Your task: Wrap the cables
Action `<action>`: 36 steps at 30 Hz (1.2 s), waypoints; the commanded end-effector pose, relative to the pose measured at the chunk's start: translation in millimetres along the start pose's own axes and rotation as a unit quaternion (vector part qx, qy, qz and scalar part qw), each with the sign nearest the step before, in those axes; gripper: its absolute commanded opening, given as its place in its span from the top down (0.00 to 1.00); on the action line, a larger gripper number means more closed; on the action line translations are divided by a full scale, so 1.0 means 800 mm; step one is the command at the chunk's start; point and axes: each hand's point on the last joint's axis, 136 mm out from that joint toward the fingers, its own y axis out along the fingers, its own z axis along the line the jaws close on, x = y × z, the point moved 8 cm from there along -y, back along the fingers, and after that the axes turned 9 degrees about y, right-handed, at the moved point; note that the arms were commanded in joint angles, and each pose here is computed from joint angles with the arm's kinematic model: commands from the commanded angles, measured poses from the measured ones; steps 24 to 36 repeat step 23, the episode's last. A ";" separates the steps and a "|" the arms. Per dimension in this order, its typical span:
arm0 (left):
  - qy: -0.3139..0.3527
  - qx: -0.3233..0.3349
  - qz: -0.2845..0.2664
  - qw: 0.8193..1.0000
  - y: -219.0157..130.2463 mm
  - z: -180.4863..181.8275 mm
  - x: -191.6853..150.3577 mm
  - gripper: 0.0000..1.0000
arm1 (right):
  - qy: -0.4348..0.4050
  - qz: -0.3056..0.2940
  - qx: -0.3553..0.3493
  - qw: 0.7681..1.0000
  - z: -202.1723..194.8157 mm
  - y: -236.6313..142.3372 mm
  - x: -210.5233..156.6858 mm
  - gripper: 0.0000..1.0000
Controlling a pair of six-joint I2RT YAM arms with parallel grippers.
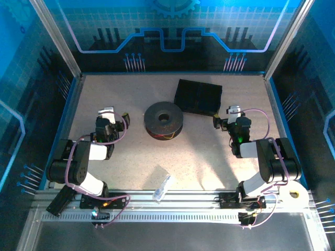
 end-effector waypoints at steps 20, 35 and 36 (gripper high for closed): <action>0.029 -0.006 0.013 0.999 0.004 -0.007 -0.003 0.01 | -0.014 0.012 0.023 1.000 0.011 0.002 0.000 0.00; 0.030 -0.006 0.013 0.999 0.004 -0.008 -0.002 0.01 | -0.014 0.012 0.022 1.000 0.011 0.001 -0.001 0.00; 0.030 -0.006 0.013 0.999 0.004 -0.008 -0.002 0.01 | -0.014 0.012 0.022 1.000 0.011 0.001 -0.001 0.00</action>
